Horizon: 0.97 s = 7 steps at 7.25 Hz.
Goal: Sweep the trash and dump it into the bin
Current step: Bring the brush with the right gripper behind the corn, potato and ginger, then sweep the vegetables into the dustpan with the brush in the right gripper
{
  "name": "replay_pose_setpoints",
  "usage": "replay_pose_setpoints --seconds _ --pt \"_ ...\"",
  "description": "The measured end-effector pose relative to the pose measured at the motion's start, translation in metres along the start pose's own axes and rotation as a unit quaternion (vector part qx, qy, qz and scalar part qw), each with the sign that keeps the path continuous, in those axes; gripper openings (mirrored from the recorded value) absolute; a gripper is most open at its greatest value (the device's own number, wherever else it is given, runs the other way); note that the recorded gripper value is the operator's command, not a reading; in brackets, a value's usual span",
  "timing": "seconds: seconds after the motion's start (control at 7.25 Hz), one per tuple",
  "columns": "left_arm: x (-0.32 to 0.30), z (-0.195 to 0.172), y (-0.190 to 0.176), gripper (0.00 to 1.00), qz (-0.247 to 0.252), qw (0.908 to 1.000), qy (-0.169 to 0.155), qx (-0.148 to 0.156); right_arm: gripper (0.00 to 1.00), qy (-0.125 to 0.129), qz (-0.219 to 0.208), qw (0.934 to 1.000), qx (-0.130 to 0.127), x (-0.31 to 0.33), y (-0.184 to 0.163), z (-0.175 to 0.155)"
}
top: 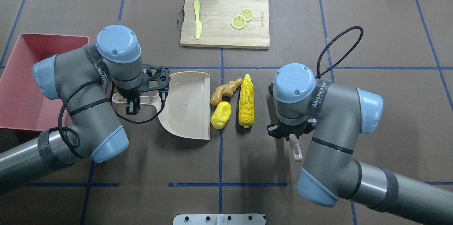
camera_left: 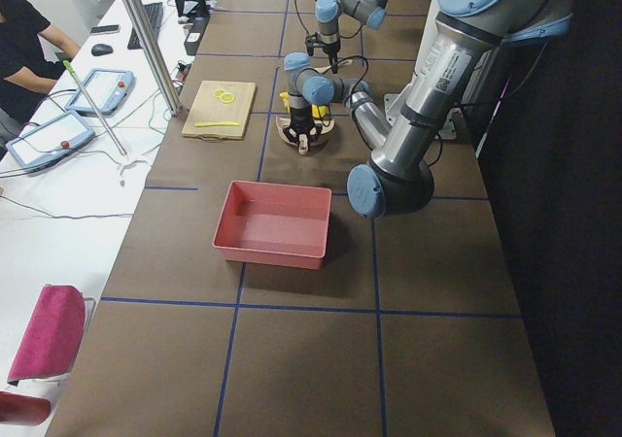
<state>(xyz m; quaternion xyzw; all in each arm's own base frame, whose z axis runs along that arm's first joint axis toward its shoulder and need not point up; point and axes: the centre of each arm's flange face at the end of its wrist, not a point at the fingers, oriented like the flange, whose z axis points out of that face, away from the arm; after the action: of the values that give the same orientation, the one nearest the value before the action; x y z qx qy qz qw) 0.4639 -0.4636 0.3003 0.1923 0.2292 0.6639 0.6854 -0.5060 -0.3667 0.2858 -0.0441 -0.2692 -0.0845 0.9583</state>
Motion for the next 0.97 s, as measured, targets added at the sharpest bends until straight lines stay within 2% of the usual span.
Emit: replay_pose_setpoints --seconds 0.41,0.97 --pt "0.0 0.0 -0.001 0.01 0.0 1.0 -0.002 0.0 0.0 0.005 -0.026 0.9996 0.008 -0.055 0.007 0.004" --pt "0.0 -0.001 -0.003 0.02 0.001 1.0 -0.002 0.001 0.0 -0.045 -0.03 0.998 0.032 -0.15 -0.012 -0.025"
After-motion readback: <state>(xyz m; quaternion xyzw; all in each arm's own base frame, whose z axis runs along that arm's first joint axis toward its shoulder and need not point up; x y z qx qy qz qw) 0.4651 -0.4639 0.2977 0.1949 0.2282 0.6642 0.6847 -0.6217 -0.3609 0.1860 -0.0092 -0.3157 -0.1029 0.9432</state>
